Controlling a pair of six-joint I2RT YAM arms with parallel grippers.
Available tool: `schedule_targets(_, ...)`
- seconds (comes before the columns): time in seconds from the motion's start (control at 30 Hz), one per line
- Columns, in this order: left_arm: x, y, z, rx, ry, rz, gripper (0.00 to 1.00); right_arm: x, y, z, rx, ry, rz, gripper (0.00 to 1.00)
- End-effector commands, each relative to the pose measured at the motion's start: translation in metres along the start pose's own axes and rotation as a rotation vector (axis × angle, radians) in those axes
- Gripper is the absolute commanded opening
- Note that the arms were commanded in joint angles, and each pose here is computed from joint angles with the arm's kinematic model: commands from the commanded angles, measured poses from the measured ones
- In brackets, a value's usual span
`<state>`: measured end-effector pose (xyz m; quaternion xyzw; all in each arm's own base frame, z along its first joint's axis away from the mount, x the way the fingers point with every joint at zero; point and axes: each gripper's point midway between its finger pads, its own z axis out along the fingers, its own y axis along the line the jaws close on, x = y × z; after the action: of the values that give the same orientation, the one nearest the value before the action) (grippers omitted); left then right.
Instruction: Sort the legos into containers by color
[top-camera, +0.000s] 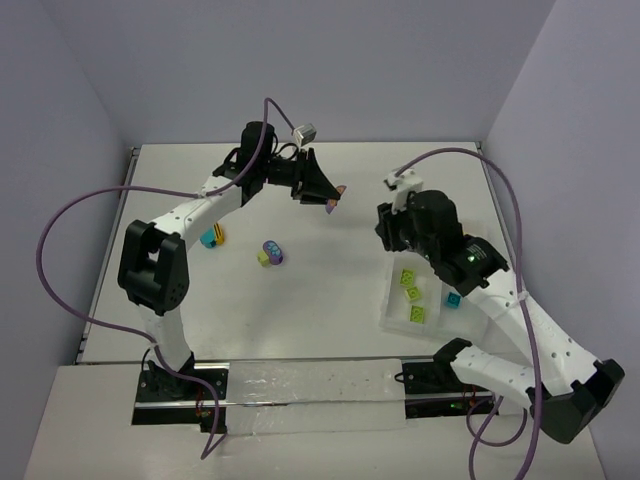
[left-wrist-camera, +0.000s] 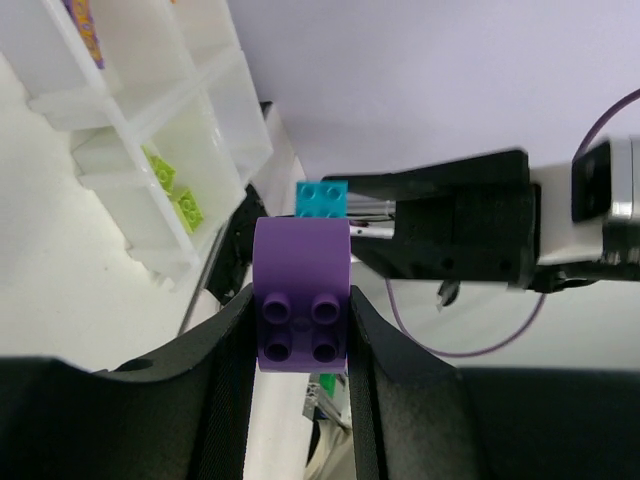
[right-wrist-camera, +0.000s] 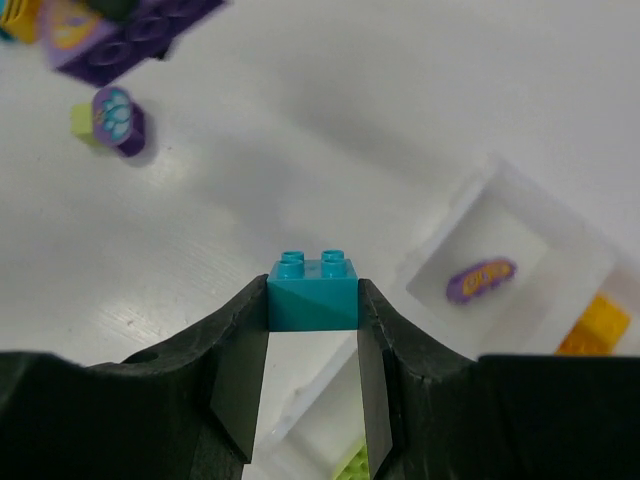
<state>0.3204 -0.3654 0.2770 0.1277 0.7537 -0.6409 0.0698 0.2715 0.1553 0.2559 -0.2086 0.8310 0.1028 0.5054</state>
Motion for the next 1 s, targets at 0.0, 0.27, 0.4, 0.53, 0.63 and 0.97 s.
schedule_targets(0.0,-0.010,0.005,0.009,-0.065,-0.024,0.045,0.00,0.022,-0.064,-0.018,0.298,0.029,0.413,0.00)
schedule_targets(0.27,0.008,0.020,0.047,-0.147,0.059,0.067,0.00,0.109,-0.146,-0.073,0.783,0.225,0.897,0.00)
schedule_targets(0.4,0.008,0.019,0.055,-0.157,0.060,0.081,0.00,0.150,-0.155,-0.092,0.930,0.290,1.014,0.00)
schedule_targets(0.53,0.012,0.018,0.060,-0.169,0.074,0.085,0.00,0.175,-0.156,-0.099,0.993,0.311,1.094,0.00)
schedule_targets(0.63,0.013,0.021,0.060,-0.191,0.078,0.094,0.00,0.191,-0.151,-0.102,1.026,0.339,1.132,0.01)
schedule_targets(0.97,0.014,0.026,0.059,-0.220,0.080,0.096,0.00,0.194,-0.148,-0.088,0.964,0.332,1.141,0.77)
